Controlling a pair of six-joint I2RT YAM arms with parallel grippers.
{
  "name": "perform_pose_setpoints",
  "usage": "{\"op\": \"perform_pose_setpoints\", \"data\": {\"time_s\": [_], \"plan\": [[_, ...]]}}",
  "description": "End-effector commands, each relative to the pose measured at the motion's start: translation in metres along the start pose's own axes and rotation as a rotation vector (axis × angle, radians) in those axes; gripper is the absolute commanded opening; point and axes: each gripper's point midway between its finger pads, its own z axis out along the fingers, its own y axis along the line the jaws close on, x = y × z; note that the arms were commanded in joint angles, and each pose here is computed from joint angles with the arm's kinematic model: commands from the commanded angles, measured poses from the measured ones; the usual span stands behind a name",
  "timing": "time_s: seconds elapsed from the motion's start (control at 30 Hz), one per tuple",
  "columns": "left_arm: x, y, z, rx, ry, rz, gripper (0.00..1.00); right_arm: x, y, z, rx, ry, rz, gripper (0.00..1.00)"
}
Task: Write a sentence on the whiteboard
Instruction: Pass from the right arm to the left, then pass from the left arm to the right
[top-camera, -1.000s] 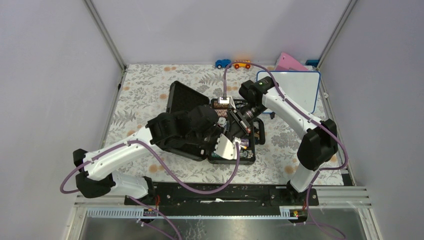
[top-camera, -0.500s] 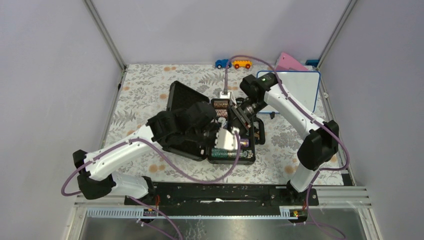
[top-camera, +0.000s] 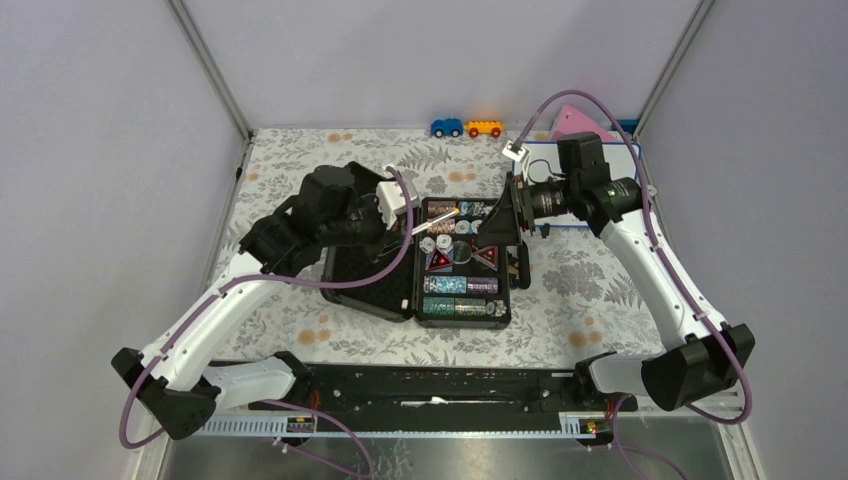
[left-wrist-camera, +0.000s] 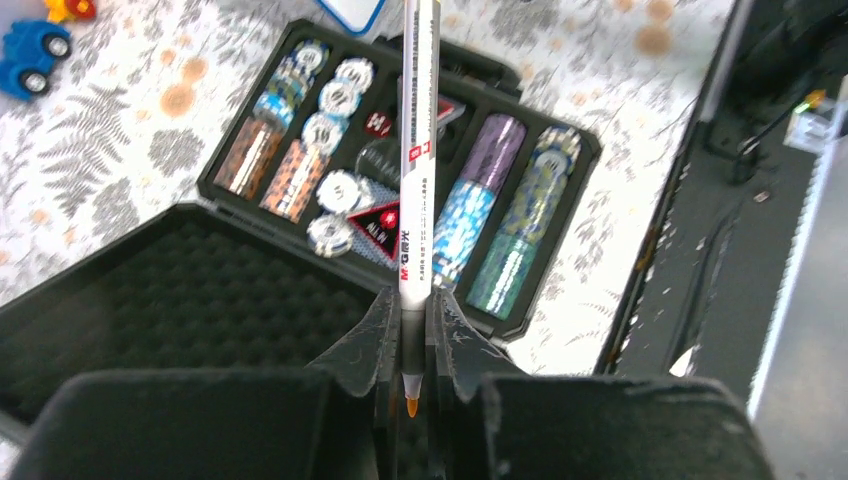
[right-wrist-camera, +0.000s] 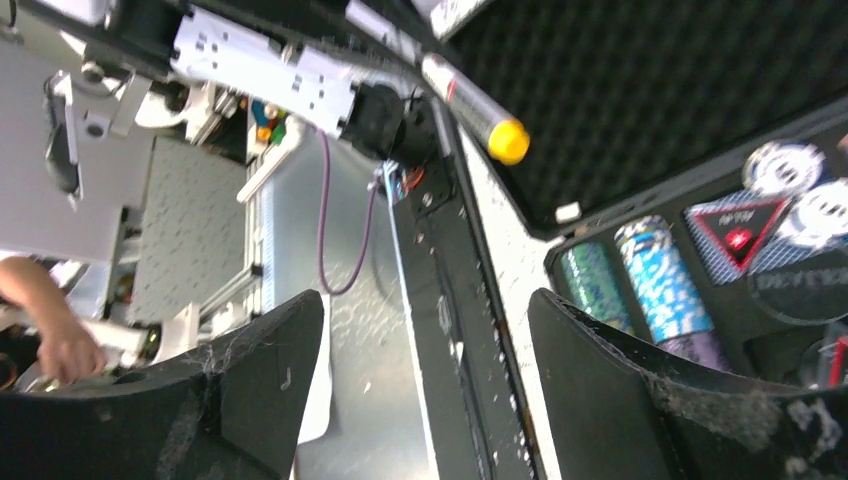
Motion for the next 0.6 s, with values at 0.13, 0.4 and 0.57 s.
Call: {"op": "perform_pose_setpoints", "data": {"time_s": [0.13, 0.4, 0.57], "plan": [[-0.051, -0.025, -0.005, 0.146, -0.219, -0.041, 0.0, -0.045, 0.003, 0.003, 0.025, -0.167, 0.001, 0.78], [-0.061, -0.032, 0.0, 0.215, -0.244, -0.078, 0.0, -0.06, 0.024, 0.004, -0.091, -0.253, 0.017, 0.65], [-0.061, -0.029, 0.009, 0.22, -0.235, -0.112, 0.0, -0.062, 0.033, 0.003, -0.128, -0.259, 0.016, 0.58]]}}
